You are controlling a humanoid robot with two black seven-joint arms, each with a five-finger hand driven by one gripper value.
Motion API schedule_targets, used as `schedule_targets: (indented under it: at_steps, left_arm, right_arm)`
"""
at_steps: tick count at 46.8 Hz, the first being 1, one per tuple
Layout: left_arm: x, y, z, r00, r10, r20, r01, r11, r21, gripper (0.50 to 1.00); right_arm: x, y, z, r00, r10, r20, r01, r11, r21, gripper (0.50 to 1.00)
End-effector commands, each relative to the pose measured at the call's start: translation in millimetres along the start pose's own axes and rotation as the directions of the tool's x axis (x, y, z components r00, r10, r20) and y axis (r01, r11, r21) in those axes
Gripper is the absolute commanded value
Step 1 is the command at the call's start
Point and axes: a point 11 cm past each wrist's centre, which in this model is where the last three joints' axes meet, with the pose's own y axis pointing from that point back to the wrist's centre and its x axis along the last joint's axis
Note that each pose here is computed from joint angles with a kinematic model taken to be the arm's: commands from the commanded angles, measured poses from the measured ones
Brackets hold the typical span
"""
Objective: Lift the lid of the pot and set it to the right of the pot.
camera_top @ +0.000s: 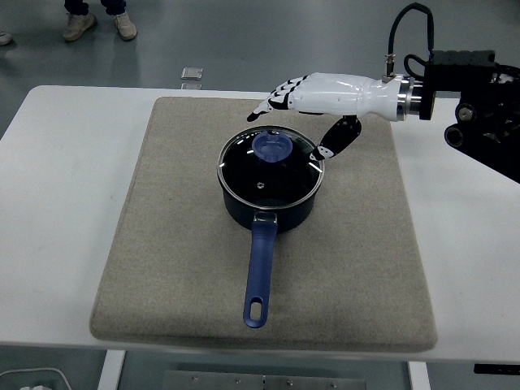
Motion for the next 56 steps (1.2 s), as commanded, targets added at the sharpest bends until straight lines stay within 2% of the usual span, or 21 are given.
schedule_targets:
  at_steps: [1, 6, 17, 22, 36, 40, 45, 56]
  left_arm:
    - [0, 0, 0, 1.000, 0.000, 0.001, 0.000, 1.000, 0.000, 1.000]
    - [0, 0, 0, 1.000, 0.000, 0.001, 0.000, 1.000, 0.000, 1.000]
    - [0, 0, 0, 1.000, -0.002, 0.001, 0.002, 1.000, 0.000, 1.000]
    - [0, 0, 0, 1.000, 0.000, 0.001, 0.000, 1.000, 0.000, 1.000]
    - [0, 0, 0, 1.000, 0.001, -0.001, -0.001, 1.000, 0.000, 1.000]
    - [0, 0, 0, 1.000, 0.000, 0.001, 0.000, 1.000, 0.000, 1.000]
    - [0, 0, 0, 1.000, 0.000, -0.001, 0.000, 1.000, 0.000, 1.000]
    - [0, 0, 0, 1.000, 0.000, -0.001, 0.000, 1.000, 0.000, 1.000]
  right_arm:
    - [-6.7, -3.9, 0.6, 1.000, -0.008, -0.012, 0.008, 1.000, 0.000, 0.911]
    - [-10.5, -9.6, -1.4, 1.000, -0.011, -0.017, 0.012, 1.000, 0.008, 0.911]
    - [-11.6, -7.5, 3.7, 0.997, -0.016, -0.073, 0.015, 1.000, -0.011, 0.911]
    - [-16.4, -6.8, 5.0, 0.996, -0.038, -0.086, 0.037, 0.999, -0.016, 0.911]
    - [-13.2, -7.8, 4.6, 0.994, -0.023, -0.109, 0.022, 1.000, -0.014, 0.911]
    - [-12.4, -9.0, 3.6, 0.993, -0.015, -0.113, 0.014, 1.000, -0.010, 0.911]
    - [-14.5, -20.2, -4.9, 0.993, -0.014, -0.114, 0.016, 1.000, 0.019, 0.911]
    - [-18.0, -25.3, -8.8, 0.993, -0.019, -0.113, 0.022, 0.999, 0.032, 0.911]
